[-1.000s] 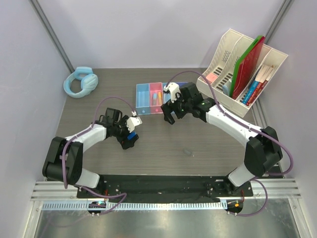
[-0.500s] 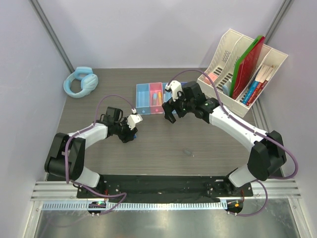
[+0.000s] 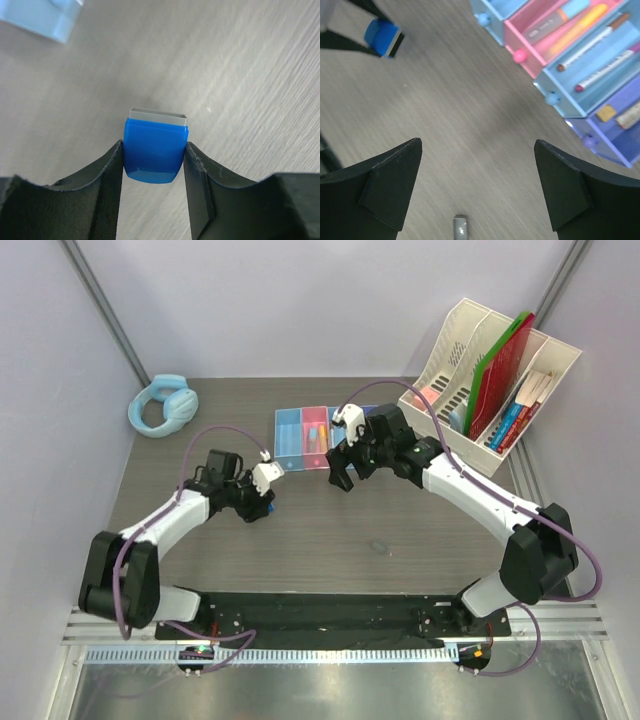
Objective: Sort the stationery into containers
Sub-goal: Pick up the stationery from the center of the board.
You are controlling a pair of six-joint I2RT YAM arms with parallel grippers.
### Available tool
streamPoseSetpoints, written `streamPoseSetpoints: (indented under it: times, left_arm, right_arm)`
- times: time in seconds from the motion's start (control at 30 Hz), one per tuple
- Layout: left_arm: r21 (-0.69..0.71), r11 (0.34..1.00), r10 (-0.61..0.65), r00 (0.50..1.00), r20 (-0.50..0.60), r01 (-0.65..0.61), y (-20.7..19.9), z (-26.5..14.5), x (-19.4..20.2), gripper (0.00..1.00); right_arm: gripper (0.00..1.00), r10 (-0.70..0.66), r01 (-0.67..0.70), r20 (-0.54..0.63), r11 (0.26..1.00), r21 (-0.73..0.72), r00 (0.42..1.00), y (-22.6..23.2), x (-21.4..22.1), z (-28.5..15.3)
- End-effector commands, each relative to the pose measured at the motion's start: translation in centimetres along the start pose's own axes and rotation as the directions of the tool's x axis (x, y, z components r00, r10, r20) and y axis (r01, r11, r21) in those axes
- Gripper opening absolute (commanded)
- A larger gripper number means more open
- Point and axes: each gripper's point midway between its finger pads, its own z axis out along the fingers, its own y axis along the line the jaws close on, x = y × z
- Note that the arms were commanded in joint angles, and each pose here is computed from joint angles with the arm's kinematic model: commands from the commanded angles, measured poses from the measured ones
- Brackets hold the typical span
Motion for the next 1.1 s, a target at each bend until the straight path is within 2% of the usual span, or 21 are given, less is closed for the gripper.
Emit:
streamPoseSetpoints:
  times: [0.0,0.07,0.13,0.23,0.27,0.3,0.4,0.43,0.5,0.53,0.57,0.6,0.63,0.67,0.7,0.73,0.83,1.07]
  left_arm:
    - [-0.131,0.989,0.086,0.981,0.174,-0.063,1.9,-4.8,-7.4,0.00]
    - [-0.186,0.978,0.135,0.960,0.245,-0.090,2.2,-7.1,-10.3,0.00]
    - [-0.216,0.972,0.159,0.941,0.300,-0.096,2.1,-8.7,-12.3,0.00]
    - [-0.258,0.958,0.219,0.900,0.378,-0.125,1.2,-11.0,-15.0,0.00]
    - [-0.258,0.957,0.229,0.890,0.395,-0.131,0.7,-11.6,-15.6,0.00]
    - [-0.247,0.961,0.221,0.888,0.403,-0.127,0.5,-11.8,-16.0,0.00]
    - [-0.232,0.962,0.234,0.879,0.417,-0.146,-0.4,-12.2,-16.7,0.00]
    - [-0.231,0.961,0.237,0.878,0.417,-0.150,-0.4,-12.2,-16.8,0.00]
    - [-0.230,0.960,0.244,0.873,0.422,-0.158,-0.8,-12.4,-17.0,0.00]
    - [-0.230,0.960,0.244,0.872,0.423,-0.158,-0.9,-12.4,-17.0,0.00]
    - [-0.227,0.961,0.244,0.872,0.423,-0.159,-1.0,-12.3,-16.9,0.00]
    - [-0.226,0.961,0.244,0.874,0.421,-0.160,-1.1,-12.3,-16.7,0.00]
    - [-0.222,0.961,0.249,0.872,0.421,-0.167,-1.3,-12.2,-16.6,0.00]
    - [-0.219,0.962,0.246,0.875,0.418,-0.166,-1.3,-12.0,-16.5,0.00]
    - [-0.212,0.963,0.242,0.877,0.414,-0.166,-1.4,-11.8,-16.2,0.00]
    - [-0.212,0.963,0.245,0.876,0.416,-0.169,-1.5,-11.8,-16.2,0.00]
    - [-0.199,0.965,0.244,0.869,0.431,-0.173,-1.9,-12.0,-16.6,0.00]
    - [-0.188,0.969,0.234,0.855,0.462,-0.163,-2.2,-12.8,-17.7,0.00]
  right_arm:
    - [1.00,0.037,-0.025,0.085,0.989,-0.145,0.996,2.3,-3.7,-1.1]
    - [1.00,0.090,-0.071,0.083,0.977,-0.203,0.993,2.7,-4.3,-0.9]
    - [1.00,0.120,-0.087,0.087,0.944,-0.320,0.989,4.2,-5.5,-1.0]
    - [1.00,0.197,-0.135,0.084,0.870,-0.475,0.977,6.1,-7.8,-1.9]
    - [1.00,0.238,-0.181,0.049,0.842,-0.508,0.970,6.2,-7.8,-1.4]
    - [1.00,0.249,-0.184,0.033,0.792,-0.581,0.968,7.3,-8.2,-2.0]
    - [1.00,0.301,-0.224,-0.001,0.709,-0.669,0.954,8.2,-9.8,-2.6]
    - [1.00,0.301,-0.193,0.037,0.696,-0.691,0.953,8.2,-11.1,-2.9]
    - [0.99,0.385,-0.272,-0.008,0.637,-0.721,0.923,8.2,-12.1,-3.1]
    - [0.98,0.389,-0.222,0.056,0.632,-0.743,0.919,8.0,-13.6,-3.3]
    - [0.98,0.406,-0.217,0.070,0.618,-0.756,0.911,7.9,-14.2,-3.5]
    - [0.97,0.467,-0.295,0.004,0.565,-0.771,0.884,8.1,-14.3,-3.4]
    - [0.95,0.459,-0.236,0.061,0.561,-0.794,0.886,8.1,-15.3,-3.8]
    - [0.95,0.469,-0.235,0.060,0.544,-0.806,0.881,8.2,-15.6,-3.9]
    - [0.94,0.520,-0.309,-0.011,0.491,-0.814,0.854,8.3,-15.4,-3.6]
    - [0.93,0.508,-0.247,0.047,0.496,-0.833,0.860,8.3,-16.1,-4.0]
    - [0.90,0.525,-0.259,0.032,0.470,-0.844,0.850,8.3,-16.2,-3.2]
    - [0.86,0.542,-0.290,0.010,0.465,-0.836,0.840,7.7,-15.7,-1.3]
